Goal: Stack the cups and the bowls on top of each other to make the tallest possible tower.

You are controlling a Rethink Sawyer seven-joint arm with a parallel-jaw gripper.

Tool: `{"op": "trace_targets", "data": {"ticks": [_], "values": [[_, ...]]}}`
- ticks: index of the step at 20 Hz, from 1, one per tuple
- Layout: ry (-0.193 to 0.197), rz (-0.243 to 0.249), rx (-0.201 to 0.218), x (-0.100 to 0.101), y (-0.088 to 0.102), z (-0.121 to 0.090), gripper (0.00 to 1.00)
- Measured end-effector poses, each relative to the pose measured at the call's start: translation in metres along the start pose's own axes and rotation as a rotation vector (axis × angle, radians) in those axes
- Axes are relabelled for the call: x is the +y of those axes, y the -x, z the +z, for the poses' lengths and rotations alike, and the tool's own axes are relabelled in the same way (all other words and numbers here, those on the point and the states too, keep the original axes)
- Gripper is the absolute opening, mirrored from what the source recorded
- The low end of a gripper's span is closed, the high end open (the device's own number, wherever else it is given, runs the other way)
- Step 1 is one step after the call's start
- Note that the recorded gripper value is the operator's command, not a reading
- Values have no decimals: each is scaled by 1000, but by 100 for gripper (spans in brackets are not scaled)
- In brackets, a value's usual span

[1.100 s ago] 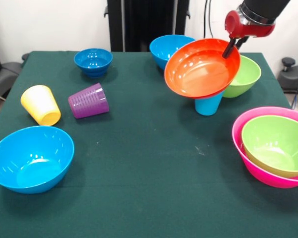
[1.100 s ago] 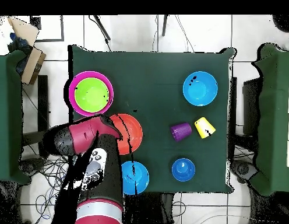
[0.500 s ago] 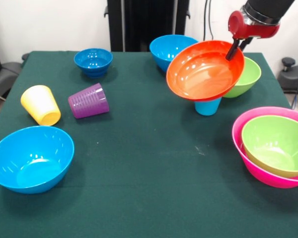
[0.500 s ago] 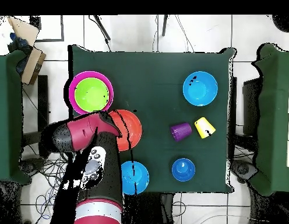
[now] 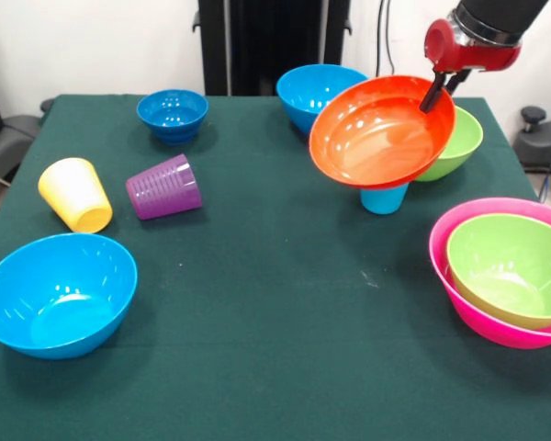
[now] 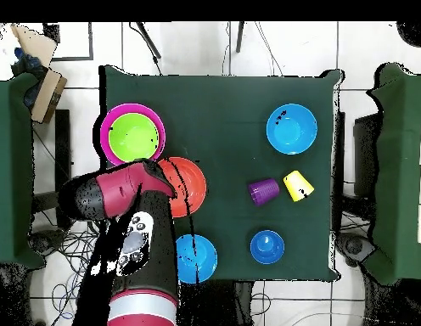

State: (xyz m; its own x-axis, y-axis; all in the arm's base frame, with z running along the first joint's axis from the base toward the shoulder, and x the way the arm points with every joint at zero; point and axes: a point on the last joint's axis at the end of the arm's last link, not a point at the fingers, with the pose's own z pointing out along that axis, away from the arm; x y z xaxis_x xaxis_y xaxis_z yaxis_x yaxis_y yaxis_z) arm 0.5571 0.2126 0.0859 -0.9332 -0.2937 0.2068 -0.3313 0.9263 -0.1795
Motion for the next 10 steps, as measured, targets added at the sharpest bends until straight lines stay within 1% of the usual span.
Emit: {"op": "trace_targets", "data": {"ticks": [10], "values": [[-4,-2,0,1,-1,0,0]]}}
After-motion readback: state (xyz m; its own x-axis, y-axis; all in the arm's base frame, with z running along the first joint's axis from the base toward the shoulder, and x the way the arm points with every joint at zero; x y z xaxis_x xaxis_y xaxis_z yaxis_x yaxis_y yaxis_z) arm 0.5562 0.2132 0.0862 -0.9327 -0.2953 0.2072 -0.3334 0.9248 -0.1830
